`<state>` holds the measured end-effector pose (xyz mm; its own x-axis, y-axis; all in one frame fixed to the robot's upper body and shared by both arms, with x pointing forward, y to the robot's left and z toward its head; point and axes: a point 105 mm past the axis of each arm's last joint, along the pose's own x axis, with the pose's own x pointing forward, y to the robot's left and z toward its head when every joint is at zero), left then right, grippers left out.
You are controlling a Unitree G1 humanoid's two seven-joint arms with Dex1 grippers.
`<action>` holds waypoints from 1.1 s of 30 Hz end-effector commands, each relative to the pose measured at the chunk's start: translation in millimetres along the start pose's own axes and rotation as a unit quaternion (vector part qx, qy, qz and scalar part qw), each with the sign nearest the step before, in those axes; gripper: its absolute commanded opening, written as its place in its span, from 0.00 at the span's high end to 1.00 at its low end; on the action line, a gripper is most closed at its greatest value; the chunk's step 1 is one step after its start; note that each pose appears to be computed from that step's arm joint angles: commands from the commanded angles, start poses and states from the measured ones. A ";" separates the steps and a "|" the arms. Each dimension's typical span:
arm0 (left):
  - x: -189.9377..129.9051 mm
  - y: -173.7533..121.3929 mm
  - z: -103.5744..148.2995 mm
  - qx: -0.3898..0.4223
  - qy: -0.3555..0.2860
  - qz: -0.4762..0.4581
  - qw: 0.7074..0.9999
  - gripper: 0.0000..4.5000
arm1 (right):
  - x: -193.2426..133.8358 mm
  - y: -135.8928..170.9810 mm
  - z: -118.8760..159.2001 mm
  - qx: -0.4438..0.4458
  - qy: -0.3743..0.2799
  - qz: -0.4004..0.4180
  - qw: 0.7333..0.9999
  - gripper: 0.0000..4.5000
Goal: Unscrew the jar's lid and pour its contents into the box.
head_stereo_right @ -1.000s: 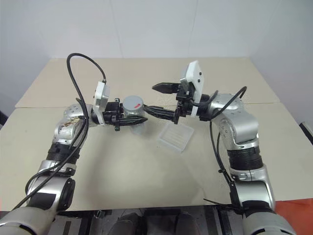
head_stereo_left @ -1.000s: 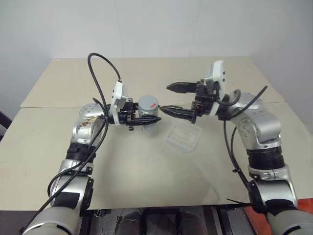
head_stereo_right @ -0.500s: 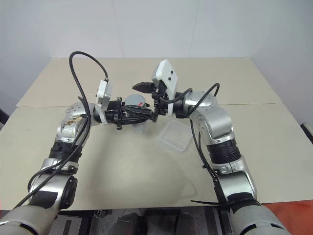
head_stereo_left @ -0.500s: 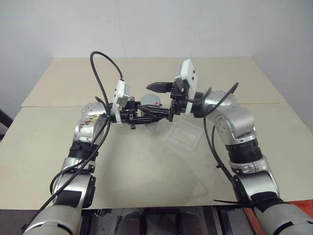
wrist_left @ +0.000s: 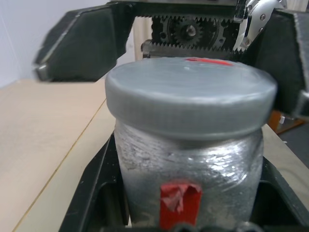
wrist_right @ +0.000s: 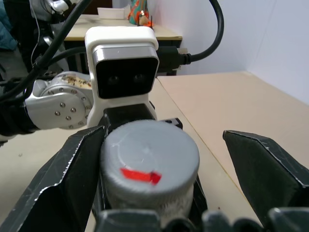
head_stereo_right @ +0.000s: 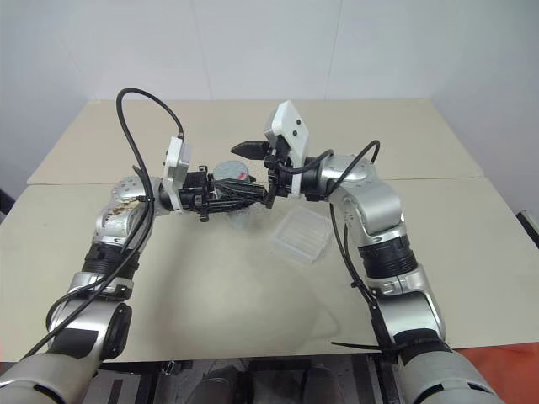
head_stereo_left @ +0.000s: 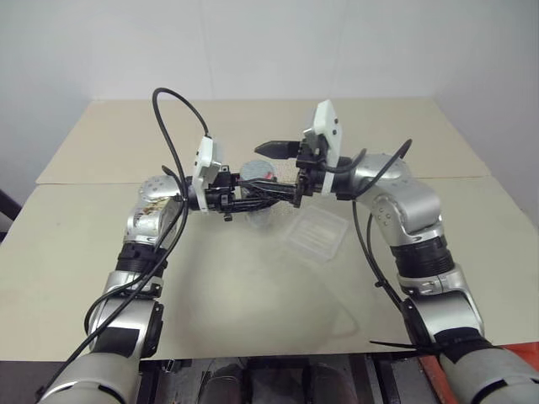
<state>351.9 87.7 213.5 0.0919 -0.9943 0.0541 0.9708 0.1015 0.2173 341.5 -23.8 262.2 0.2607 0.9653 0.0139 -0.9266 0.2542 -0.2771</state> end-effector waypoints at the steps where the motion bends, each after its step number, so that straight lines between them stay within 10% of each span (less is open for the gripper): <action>1: -1.2 -3.4 13.1 0.029 -0.008 -0.015 0.999 0.53 | -23.2 -18.7 8.5 -0.017 -0.010 -0.053 0.998 0.01; 33: 2.6 -2.1 11.3 0.028 -0.006 -0.016 0.999 0.53 | -38.9 2.4 29.8 -0.035 -0.050 -0.018 0.998 0.01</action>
<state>348.0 87.6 216.1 0.0665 -0.9963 0.0538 0.9689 0.0774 0.2350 332.4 -66.8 273.4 0.3161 0.9446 0.0885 -0.8971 0.3280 -0.2962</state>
